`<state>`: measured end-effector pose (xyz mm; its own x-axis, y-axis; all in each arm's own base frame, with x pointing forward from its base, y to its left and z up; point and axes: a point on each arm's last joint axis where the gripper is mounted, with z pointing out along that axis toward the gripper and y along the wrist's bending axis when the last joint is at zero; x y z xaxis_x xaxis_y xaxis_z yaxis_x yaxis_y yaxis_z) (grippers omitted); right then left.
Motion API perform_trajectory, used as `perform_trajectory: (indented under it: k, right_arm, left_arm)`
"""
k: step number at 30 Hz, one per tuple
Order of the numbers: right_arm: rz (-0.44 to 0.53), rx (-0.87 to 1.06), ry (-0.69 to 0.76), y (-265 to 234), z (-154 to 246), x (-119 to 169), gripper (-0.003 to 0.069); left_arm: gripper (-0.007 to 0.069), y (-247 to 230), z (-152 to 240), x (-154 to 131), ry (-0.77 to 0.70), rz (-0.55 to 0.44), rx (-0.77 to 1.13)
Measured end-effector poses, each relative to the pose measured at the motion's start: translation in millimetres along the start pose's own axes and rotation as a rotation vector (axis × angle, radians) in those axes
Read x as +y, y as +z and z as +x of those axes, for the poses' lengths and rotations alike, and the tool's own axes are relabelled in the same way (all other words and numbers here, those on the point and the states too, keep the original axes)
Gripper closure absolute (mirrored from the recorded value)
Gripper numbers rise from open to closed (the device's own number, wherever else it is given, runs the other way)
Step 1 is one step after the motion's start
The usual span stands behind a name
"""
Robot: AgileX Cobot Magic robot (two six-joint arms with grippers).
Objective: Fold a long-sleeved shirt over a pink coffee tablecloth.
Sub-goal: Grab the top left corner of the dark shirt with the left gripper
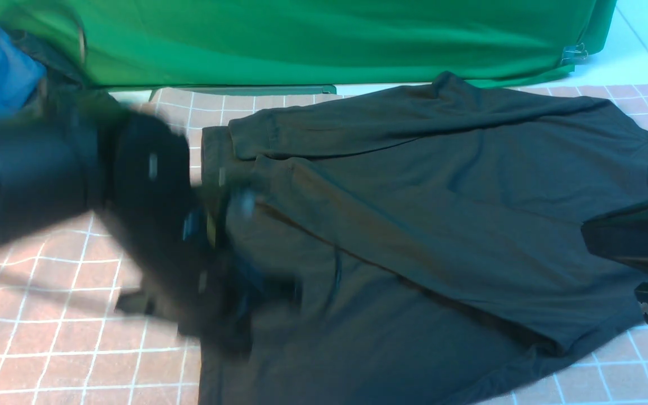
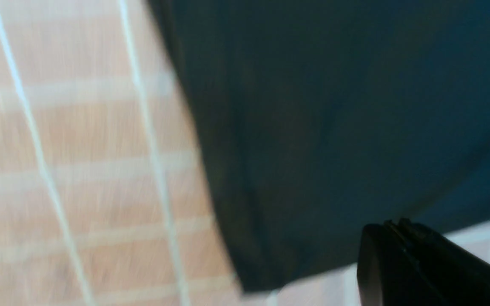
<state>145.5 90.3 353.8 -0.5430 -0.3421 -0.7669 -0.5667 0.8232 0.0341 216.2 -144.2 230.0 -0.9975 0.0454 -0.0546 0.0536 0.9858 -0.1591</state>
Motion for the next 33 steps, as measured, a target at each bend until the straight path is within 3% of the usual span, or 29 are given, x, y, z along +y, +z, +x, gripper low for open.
perform_trajectory:
  k: [5,12,16,18,22,26,27,29,30,33]
  right_arm:
    - [0.000,0.000,0.000,0.0,0.0,0.0,0.0608]
    - [0.000,-0.001,0.001,0.0,-0.1,0.0,0.0603]
    - [0.000,-0.001,0.001,0.0,-0.1,0.0,0.0600]
    - [0.000,-0.002,0.001,0.0,-0.2,0.0,0.0599]
    - [0.000,-0.003,0.001,0.0,-0.3,0.0,0.0592]
    - [0.000,-0.003,0.001,0.0,-0.3,0.0,0.0589]
    - [0.000,-0.003,0.001,0.0,-0.3,0.0,0.0589]
    - [0.000,-0.003,0.001,0.0,-0.3,0.0,0.0589]
    - [0.000,-0.003,0.001,0.0,-0.3,0.0,0.0589]
    - [0.000,-0.003,0.001,0.0,-0.3,0.0,0.0589]
  left_arm:
    - [0.0489,29.9,32.3,6.8,-0.039,-0.063,0.105]
    - [0.0163,50.2,45.0,21.1,-0.115,-0.112,0.089]
    - [0.0030,61.1,46.9,24.4,-0.143,-0.074,0.023]
    - [0.0014,64.2,46.2,23.8,-0.153,-0.044,-0.009]
    - [0.0081,64.3,46.7,22.7,-0.130,-0.028,-0.008]
    - [0.0294,65.2,47.7,22.7,-0.106,-0.022,-0.004]
    - [0.0431,65.2,48.3,22.3,-0.102,-0.018,0.002]
    - [0.0534,65.2,49.3,22.6,-0.072,-0.022,0.013]
    - [0.0573,64.9,50.8,23.3,-0.060,-0.029,0.028]
    - [0.0595,57.4,55.6,26.4,-0.042,-0.066,0.070]
